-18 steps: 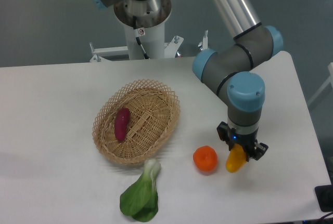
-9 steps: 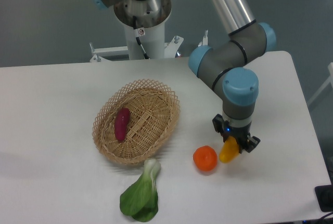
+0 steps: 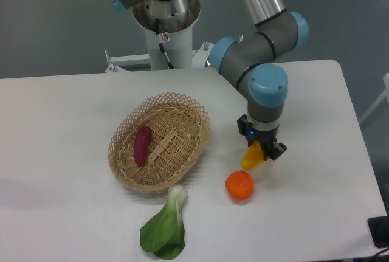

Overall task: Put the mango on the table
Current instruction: 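Carry the mango toward the basket and lower it onto the table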

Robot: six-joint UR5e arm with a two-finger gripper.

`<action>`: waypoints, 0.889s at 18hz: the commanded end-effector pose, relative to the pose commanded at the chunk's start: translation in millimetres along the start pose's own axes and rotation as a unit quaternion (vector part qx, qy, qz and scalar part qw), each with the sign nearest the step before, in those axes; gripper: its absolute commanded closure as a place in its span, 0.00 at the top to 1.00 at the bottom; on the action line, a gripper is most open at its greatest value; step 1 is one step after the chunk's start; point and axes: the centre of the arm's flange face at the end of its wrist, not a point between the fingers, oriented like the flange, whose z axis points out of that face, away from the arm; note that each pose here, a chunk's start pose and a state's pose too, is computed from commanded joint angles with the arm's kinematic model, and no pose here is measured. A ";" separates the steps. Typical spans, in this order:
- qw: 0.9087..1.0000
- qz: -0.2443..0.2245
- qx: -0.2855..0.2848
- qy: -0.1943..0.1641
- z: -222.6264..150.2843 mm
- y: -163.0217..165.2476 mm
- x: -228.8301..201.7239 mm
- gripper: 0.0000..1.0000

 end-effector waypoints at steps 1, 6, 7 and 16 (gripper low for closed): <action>1.000 0.006 0.000 0.000 0.9 -6.6 3.7 0.39; 1.000 0.017 -0.003 0.005 2.9 -22.9 17.8 0.44; 1.000 0.018 -0.003 0.004 2.4 -23.0 17.2 0.52; 1.000 0.018 0.002 0.001 0.2 -25.4 17.8 1.00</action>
